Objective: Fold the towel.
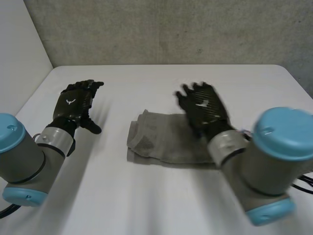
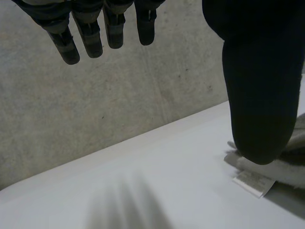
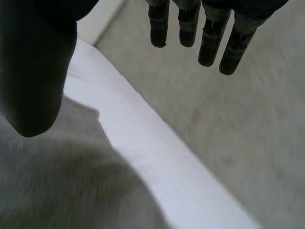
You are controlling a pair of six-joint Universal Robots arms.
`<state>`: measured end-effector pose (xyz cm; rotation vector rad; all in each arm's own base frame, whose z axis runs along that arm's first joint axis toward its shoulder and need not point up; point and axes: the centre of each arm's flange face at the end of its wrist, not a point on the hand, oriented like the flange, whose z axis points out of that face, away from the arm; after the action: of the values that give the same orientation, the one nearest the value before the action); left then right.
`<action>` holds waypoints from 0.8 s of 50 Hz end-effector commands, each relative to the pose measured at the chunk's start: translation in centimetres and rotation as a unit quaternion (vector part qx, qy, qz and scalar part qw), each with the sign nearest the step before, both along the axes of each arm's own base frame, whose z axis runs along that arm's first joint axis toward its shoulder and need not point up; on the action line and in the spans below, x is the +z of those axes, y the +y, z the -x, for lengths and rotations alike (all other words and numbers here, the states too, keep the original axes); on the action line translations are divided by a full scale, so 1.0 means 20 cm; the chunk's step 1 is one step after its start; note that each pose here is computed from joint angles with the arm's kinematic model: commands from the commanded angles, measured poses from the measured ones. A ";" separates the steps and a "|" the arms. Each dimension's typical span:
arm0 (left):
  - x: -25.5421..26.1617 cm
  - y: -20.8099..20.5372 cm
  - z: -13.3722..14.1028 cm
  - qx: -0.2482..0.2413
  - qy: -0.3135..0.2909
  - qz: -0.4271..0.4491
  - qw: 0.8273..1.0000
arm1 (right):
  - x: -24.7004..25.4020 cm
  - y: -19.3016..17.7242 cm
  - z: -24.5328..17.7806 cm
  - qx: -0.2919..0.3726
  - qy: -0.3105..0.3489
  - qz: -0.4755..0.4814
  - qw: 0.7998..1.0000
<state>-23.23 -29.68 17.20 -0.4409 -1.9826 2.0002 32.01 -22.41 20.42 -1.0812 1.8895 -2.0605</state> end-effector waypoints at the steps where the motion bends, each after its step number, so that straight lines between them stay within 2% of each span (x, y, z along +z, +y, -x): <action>1: 0.04 0.04 0.12 -0.035 -0.001 -0.003 0.999 | -0.18 -0.09 0.32 -0.071 0.001 -0.129 0.989; 5: -0.01 0.05 0.22 -0.063 -0.020 -0.034 0.997 | -0.29 -0.14 0.46 -0.094 0.005 -0.173 0.980; 11: -0.09 0.07 0.35 -0.093 -0.079 -0.056 0.991 | -0.33 -0.16 0.52 -0.104 -0.002 -0.185 0.977; 20: -0.11 0.11 0.46 -0.124 -0.090 -0.046 0.987 | -0.37 -0.18 0.53 -0.110 -0.006 -0.174 0.979; 29: -0.16 0.17 0.47 -0.131 -0.101 -0.066 0.984 | -0.34 -0.23 0.57 -0.125 -0.009 -0.162 0.979; 32: -0.16 0.20 0.44 -0.124 -0.106 -0.073 0.984 | -0.29 -0.29 0.56 -0.124 -0.006 -0.132 0.983; 36: -0.09 0.24 0.41 -0.121 -0.101 -0.063 0.986 | -0.16 -0.39 0.49 -0.106 0.030 -0.059 0.992; 40: -0.05 0.26 0.39 -0.117 -0.099 -0.058 0.986 | -0.07 -0.39 0.39 -0.074 0.055 -0.013 0.996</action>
<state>-31.72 -25.07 14.93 -0.8437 -2.0489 1.7207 21.99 -29.64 16.64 -0.9344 2.2323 -1.9667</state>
